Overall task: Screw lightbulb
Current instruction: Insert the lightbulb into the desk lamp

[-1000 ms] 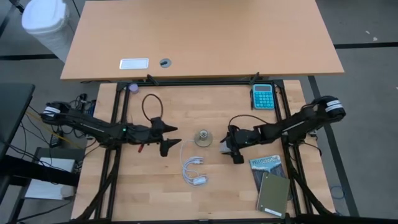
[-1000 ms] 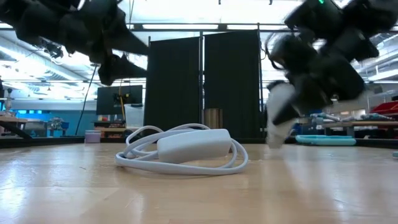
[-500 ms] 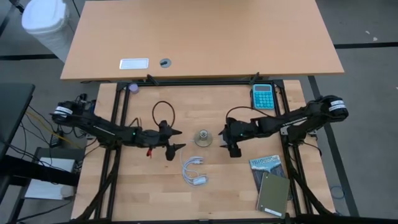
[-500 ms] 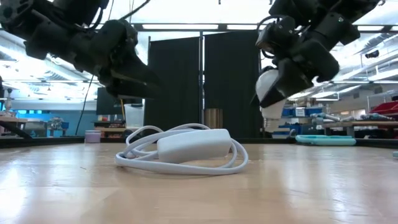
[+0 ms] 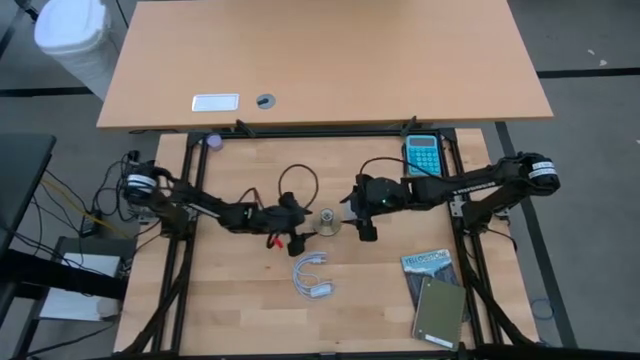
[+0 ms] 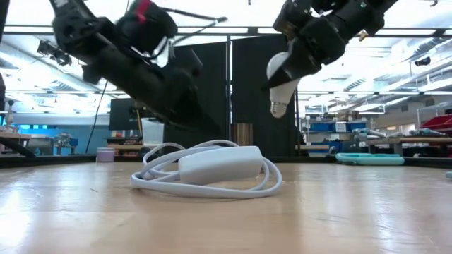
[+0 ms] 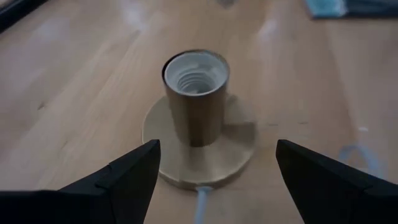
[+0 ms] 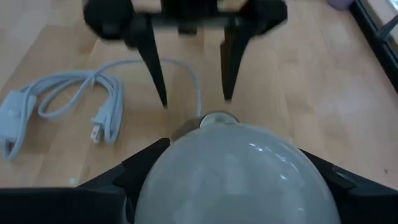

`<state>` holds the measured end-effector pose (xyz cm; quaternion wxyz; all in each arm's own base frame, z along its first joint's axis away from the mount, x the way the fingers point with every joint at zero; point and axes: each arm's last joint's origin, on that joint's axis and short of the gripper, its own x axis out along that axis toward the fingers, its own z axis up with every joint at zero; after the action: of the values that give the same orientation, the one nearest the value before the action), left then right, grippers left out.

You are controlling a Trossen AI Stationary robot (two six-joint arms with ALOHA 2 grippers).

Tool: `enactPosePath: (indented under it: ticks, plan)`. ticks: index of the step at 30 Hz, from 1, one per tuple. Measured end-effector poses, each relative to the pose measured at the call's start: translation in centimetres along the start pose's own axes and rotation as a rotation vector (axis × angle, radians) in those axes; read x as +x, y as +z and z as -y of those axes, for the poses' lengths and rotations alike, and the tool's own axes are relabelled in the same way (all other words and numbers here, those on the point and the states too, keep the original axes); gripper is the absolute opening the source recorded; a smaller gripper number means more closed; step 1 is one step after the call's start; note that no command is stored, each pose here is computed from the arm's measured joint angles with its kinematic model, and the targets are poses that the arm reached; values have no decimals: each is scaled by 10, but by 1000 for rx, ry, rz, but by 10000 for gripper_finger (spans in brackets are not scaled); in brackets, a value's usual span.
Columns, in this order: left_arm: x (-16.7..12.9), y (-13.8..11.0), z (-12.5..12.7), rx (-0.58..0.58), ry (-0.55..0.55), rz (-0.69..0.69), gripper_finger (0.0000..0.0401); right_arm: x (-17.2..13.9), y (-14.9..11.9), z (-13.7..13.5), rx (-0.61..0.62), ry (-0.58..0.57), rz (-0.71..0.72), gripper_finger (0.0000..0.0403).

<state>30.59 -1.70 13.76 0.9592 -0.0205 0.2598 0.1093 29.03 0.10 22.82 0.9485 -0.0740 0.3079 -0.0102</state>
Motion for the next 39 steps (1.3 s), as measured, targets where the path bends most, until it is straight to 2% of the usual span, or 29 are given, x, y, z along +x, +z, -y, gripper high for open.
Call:
enactPosePath:
  ticks: [6, 9, 14, 21, 28, 34, 39]
  plan:
    - [17, -3, -3, 38, 21, -30, 326, 0, 3, 1, 2, 20, 30, 263]
    - [19, -2, -2, 52, 17, -2, 322, 0, 5, 2, 5, 15, 49, 268]
    - [24, 0, -2, 61, 13, 58, 295, 0, 9, 5, 8, 22, 92, 268]
    - [37, -10, -3, 50, -1, 54, 250, -1, 12, 7, 11, 33, 135, 265]
    - [42, -4, -2, 46, 15, 84, 215, 9, 9, 6, 11, 38, 121, 267]
    - [42, -2, -1, 40, 17, 89, 195, 29, 2, 3, 9, 62, 108, 267]
    - [42, -1, -1, 27, 16, 92, 193, 33, 3, 3, 0, 59, 130, 270]
